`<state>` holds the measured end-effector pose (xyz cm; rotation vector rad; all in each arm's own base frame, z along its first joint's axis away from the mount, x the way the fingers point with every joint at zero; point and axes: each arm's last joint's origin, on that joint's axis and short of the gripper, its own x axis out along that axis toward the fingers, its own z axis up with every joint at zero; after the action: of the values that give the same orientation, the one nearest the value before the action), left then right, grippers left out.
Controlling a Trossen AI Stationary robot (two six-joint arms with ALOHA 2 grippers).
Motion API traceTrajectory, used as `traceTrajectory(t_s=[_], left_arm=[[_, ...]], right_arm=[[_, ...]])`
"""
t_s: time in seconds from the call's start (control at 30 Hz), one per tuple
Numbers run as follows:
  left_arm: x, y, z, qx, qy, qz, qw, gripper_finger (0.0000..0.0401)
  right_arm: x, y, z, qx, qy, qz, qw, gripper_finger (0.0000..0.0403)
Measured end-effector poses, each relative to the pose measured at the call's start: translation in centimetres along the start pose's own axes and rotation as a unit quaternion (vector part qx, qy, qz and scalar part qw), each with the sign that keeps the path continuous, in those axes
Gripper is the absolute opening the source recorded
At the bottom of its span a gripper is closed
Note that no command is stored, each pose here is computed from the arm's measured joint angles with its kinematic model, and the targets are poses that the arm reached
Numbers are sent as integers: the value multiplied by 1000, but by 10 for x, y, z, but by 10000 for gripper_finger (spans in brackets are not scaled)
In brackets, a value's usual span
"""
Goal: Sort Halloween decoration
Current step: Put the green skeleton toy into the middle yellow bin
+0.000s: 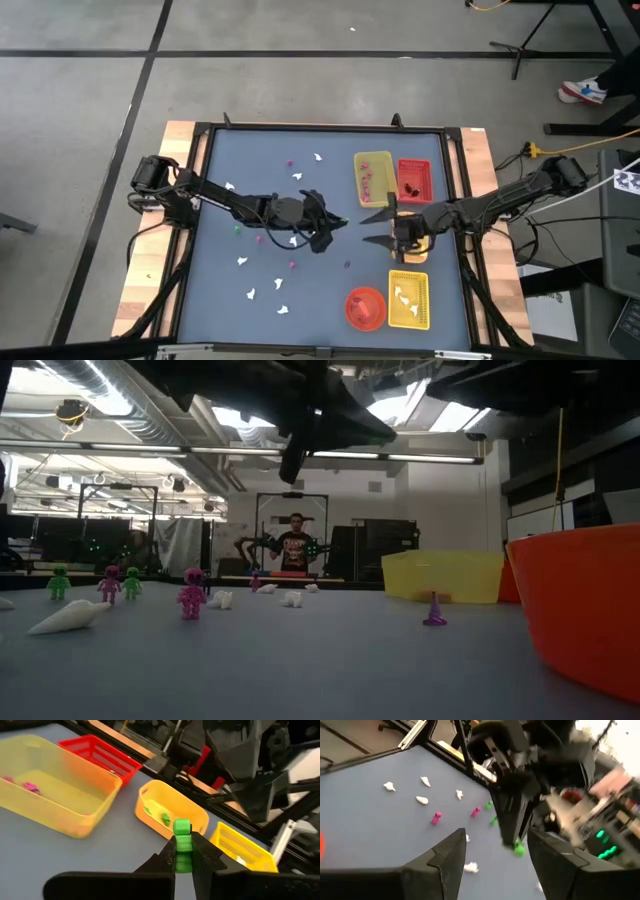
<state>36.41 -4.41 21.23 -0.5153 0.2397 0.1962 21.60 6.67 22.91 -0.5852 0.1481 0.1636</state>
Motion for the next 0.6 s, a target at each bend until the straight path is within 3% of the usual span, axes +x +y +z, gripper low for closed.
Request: traceTrajectory(t_s=[0.23,0.6], left_arm=[[0,-3,0,-13,14,-34,999,16],[0,-3,0,-13,19,-46,999,16]], right_arm=[[18,8,-6,-86,-3,-2,996,211],[33,15,-13,-133,2,-28,991,211]])
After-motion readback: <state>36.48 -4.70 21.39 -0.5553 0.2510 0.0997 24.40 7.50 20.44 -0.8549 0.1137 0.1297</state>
